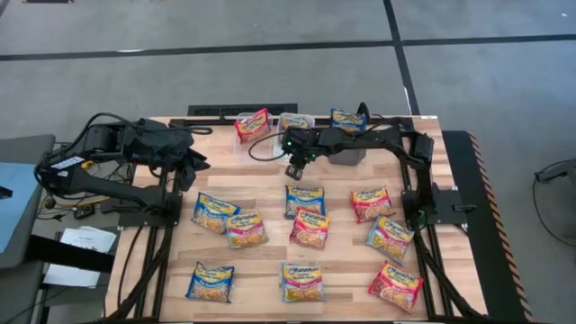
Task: Sort Maruchan noodles
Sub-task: Adjust the white bin
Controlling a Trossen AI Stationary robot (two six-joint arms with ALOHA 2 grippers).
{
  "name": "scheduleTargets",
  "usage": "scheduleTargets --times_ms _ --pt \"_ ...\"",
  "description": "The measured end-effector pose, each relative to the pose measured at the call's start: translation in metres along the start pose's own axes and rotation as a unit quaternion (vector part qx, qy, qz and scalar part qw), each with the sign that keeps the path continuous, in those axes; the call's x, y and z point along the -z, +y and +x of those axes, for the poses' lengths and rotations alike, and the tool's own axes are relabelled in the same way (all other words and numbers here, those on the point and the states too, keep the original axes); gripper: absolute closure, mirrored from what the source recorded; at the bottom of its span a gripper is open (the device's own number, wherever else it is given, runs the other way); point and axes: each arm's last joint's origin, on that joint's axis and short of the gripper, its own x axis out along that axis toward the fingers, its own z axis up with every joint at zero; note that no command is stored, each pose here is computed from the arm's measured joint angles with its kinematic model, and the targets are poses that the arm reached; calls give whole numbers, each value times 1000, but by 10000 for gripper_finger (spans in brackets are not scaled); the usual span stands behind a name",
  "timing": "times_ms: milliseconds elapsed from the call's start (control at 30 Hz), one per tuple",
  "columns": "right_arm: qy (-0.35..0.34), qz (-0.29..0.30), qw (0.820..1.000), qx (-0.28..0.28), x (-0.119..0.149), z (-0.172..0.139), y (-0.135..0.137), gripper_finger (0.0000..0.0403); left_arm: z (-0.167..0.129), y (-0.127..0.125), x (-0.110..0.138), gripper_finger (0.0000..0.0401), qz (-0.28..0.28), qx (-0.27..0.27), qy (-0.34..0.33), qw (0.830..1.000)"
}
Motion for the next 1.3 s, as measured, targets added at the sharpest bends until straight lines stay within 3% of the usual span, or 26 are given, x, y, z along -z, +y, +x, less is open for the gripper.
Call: scheduleTargets --times_ms 500,1000,1300 --pt "28 6 999 17 4 3 -28 284 0 0 1 278 1 -1 3 1000" --pt "26 1 999 27 3 -22 -25 284 0 0 0 278 -11 -1 2 1000" --pt "31 4 999 22 4 -16 -27 284 0 0 0 278 -11 -1 2 1000"
